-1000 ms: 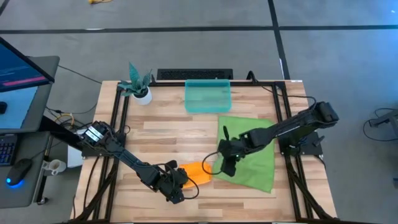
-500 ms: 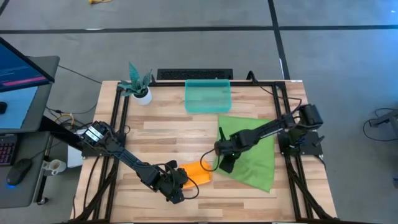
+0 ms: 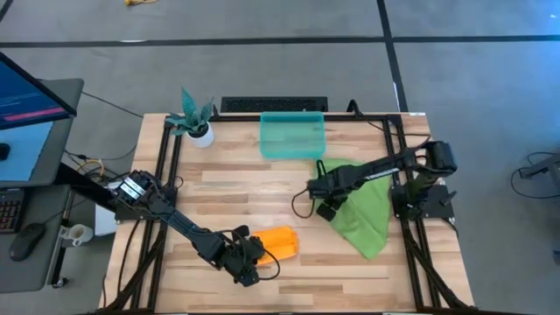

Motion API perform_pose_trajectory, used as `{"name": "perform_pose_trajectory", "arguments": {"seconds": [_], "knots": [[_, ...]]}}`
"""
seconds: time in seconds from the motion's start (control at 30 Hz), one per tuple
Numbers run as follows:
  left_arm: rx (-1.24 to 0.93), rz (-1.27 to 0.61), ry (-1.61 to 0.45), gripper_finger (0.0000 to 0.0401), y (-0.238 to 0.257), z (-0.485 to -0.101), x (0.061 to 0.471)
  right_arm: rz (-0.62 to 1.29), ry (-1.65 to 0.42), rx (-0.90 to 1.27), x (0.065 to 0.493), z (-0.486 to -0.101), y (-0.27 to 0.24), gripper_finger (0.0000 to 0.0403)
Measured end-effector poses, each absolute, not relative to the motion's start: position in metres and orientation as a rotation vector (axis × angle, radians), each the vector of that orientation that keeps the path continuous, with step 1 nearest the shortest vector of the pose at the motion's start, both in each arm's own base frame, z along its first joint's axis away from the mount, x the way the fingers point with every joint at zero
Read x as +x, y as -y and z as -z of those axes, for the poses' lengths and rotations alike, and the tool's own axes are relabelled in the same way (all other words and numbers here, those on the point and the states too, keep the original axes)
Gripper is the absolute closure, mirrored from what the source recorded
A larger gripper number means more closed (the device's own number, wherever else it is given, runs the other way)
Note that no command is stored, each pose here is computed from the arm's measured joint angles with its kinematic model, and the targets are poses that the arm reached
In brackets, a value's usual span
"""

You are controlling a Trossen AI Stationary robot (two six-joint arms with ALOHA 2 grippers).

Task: Roll microfiber towels into tight, uniform cylinder then place into a basket
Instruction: Roll the orange towel

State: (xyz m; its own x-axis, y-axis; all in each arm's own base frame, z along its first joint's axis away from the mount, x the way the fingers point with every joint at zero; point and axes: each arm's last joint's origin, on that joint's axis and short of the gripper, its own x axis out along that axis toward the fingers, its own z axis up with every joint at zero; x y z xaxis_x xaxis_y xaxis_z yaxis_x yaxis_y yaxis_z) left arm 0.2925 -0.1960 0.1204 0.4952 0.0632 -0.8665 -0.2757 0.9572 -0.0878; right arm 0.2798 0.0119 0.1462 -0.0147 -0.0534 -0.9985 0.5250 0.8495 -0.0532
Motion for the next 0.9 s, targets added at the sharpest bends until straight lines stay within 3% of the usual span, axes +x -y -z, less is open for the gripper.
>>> {"name": "perform_pose_trajectory", "arguments": {"seconds": [0.37,0.63,0.9], "knots": [[-0.229,-0.209,-1.035,0.0401,0.195,-0.12,0.293,0.204,-0.988,0.377,0.281,-0.213,-0.095,0.0285],[-0.234,-0.211,-1.035,0.0401,0.195,-0.12,0.293,-0.008,-0.712,0.321,0.313,-0.194,-0.149,0.0291],[-0.238,-0.211,-1.037,0.0401,0.195,-0.12,0.293,-0.116,-0.702,0.341,0.333,-0.166,-0.154,0.0391]]}}
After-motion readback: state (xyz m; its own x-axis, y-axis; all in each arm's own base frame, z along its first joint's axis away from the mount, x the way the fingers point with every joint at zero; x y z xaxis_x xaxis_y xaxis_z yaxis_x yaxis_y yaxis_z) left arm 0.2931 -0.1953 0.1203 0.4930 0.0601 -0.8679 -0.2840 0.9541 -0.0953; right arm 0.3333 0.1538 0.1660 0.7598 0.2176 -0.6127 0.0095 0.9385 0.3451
